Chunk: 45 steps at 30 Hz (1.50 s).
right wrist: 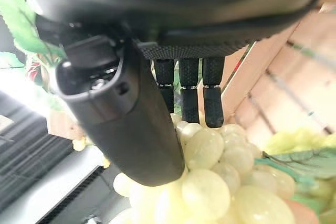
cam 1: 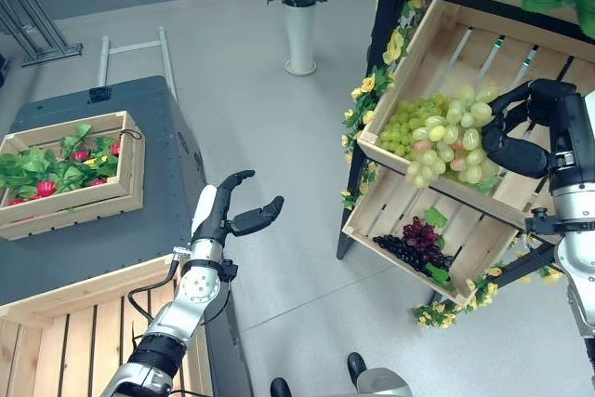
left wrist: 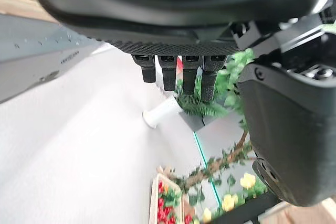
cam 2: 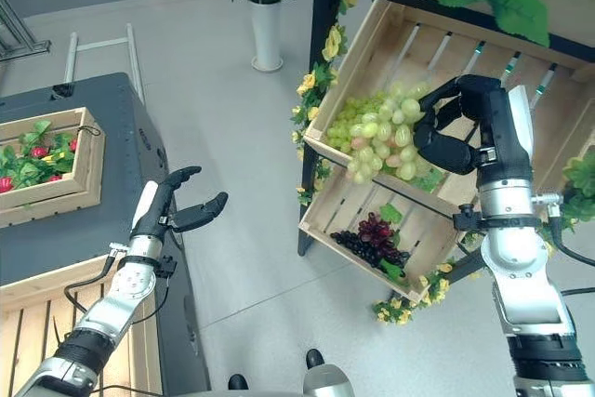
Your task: Pick up the fruits from the basket on one side to the basket on the other side
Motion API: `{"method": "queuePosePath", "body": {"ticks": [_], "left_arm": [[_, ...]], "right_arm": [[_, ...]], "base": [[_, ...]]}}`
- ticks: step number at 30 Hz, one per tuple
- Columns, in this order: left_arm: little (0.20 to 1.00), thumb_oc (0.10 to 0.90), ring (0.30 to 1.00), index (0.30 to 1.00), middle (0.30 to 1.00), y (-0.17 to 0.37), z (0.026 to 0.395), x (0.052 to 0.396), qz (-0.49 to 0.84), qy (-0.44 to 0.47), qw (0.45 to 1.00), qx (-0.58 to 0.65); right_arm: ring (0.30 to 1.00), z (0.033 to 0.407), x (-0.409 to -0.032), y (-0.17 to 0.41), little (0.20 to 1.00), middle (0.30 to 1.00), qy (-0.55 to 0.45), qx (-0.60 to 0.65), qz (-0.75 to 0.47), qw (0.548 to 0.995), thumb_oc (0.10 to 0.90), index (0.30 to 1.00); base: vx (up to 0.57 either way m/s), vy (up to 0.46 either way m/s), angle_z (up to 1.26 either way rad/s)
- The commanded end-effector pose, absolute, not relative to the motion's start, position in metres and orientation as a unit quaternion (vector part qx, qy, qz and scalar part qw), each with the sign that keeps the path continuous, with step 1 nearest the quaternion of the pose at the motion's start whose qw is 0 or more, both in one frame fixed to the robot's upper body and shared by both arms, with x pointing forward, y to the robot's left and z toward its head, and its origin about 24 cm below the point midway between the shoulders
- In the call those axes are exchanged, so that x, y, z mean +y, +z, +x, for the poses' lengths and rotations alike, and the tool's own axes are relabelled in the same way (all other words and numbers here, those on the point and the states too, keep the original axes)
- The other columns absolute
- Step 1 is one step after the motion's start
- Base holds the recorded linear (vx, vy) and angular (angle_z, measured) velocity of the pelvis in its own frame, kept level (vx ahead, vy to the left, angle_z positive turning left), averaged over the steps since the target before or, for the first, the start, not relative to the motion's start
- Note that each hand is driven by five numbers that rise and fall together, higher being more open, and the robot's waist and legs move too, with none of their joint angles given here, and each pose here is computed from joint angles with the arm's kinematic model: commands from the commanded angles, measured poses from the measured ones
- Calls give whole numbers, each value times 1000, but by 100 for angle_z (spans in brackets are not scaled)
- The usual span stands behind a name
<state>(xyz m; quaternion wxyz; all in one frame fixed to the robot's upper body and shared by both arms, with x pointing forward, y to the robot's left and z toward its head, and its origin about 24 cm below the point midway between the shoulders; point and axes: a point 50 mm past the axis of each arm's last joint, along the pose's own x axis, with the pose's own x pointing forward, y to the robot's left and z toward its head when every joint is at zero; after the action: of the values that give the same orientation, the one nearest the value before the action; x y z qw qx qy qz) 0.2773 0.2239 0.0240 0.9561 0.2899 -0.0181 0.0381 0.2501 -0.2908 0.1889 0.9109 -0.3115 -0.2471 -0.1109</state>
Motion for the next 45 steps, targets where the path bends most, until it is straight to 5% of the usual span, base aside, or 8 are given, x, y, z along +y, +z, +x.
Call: {"method": "queuePosePath", "body": {"ticks": [1, 19, 38, 40, 45], "left_arm": [[900, 800, 900, 900, 900, 42, 288, 220, 281, 39, 956, -78], [900, 800, 900, 900, 900, 52, 290, 210, 309, -7, 945, -103], [900, 800, 900, 900, 900, 57, 294, 211, 313, -15, 944, -103], [900, 800, 900, 900, 900, 57, 294, 211, 313, -14, 944, -104], [900, 800, 900, 900, 900, 58, 296, 212, 315, -12, 943, -105]], "right_arm": [[300, 238, -311, 266, 300, 300, -195, -397, -357, 823, 400, 300], [300, 246, -375, 292, 300, 300, -321, -298, -471, 765, 400, 300], [300, 277, -381, 271, 300, 300, -262, -175, -513, 799, 400, 300], [900, 278, -385, 267, 900, 900, -261, -154, -505, 808, 800, 900], [900, 281, -387, 269, 900, 900, -264, -145, -501, 811, 800, 900]], "base": [[-1, 4, -10], [0, -6, -6], [-1, 1, 2], [0, 0, 0], [0, 0, 0]]}}
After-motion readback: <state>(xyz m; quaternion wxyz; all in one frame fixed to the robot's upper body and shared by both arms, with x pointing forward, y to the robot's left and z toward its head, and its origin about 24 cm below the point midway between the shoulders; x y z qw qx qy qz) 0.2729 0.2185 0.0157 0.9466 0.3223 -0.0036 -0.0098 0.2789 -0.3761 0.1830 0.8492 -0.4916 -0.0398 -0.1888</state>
